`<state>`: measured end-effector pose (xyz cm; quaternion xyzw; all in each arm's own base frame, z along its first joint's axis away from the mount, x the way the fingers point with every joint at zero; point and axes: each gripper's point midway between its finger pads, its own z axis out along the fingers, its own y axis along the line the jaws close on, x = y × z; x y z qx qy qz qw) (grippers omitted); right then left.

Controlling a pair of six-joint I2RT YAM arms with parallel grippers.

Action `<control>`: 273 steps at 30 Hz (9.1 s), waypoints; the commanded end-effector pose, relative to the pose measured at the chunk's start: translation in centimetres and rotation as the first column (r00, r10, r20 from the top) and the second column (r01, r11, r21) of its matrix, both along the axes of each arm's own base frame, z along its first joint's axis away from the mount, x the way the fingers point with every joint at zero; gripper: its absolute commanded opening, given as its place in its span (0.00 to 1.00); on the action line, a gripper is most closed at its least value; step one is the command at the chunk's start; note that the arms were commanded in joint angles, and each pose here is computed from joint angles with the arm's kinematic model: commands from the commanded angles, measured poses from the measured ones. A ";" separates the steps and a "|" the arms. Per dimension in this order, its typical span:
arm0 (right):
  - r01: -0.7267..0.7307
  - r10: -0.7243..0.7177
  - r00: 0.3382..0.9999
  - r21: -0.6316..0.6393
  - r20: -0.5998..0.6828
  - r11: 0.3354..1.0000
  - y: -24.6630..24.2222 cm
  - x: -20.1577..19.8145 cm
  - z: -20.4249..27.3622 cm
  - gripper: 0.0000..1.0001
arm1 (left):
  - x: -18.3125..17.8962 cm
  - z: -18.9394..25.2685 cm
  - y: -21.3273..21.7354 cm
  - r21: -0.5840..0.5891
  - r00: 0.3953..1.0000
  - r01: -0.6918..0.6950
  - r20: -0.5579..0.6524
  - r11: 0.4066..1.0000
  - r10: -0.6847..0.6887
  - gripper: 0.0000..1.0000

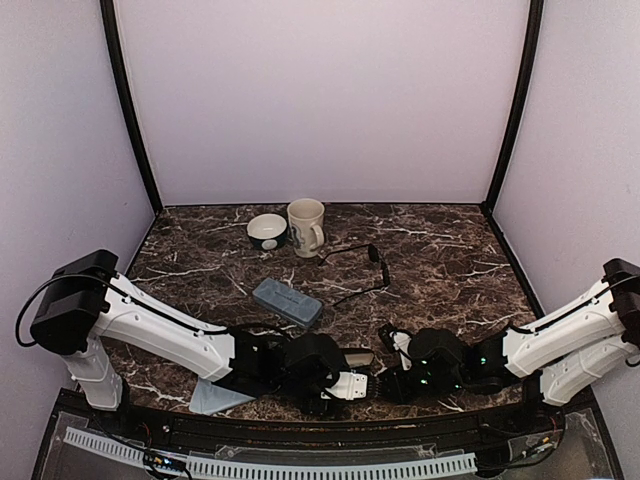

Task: Organize the sunglasses
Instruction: Place the sunglasses in the sunglasses case, then close the case with sunglasses at the center of the board.

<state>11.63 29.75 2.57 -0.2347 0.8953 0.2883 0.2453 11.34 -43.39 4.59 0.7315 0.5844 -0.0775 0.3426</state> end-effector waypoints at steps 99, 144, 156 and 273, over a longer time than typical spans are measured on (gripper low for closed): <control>-0.053 0.056 0.997 -0.061 0.057 0.997 0.8 0.3 1.1 0.24 | 4.2 3.9 8.2 -0.087 0.748 -0.380 -0.615 0.921 0.250 0.21; -0.054 0.049 0.998 0.112 0.046 0.992 2.0 0.8 4.5 0.38 | 2.7 3.8 7.0 -0.111 0.898 -0.289 -0.376 0.951 0.229 0.19; -0.067 0.071 0.997 0.173 -0.014 0.983 2.4 0.7 4.1 0.50 | 2.8 4.1 6.7 -0.117 0.902 -0.288 -0.366 0.950 0.228 0.18; -0.134 0.204 0.962 0.338 -0.181 0.932 3.8 -4.2 4.0 0.44 | 3.8 5.4 7.0 -0.193 0.940 -0.340 -0.045 0.920 0.338 0.12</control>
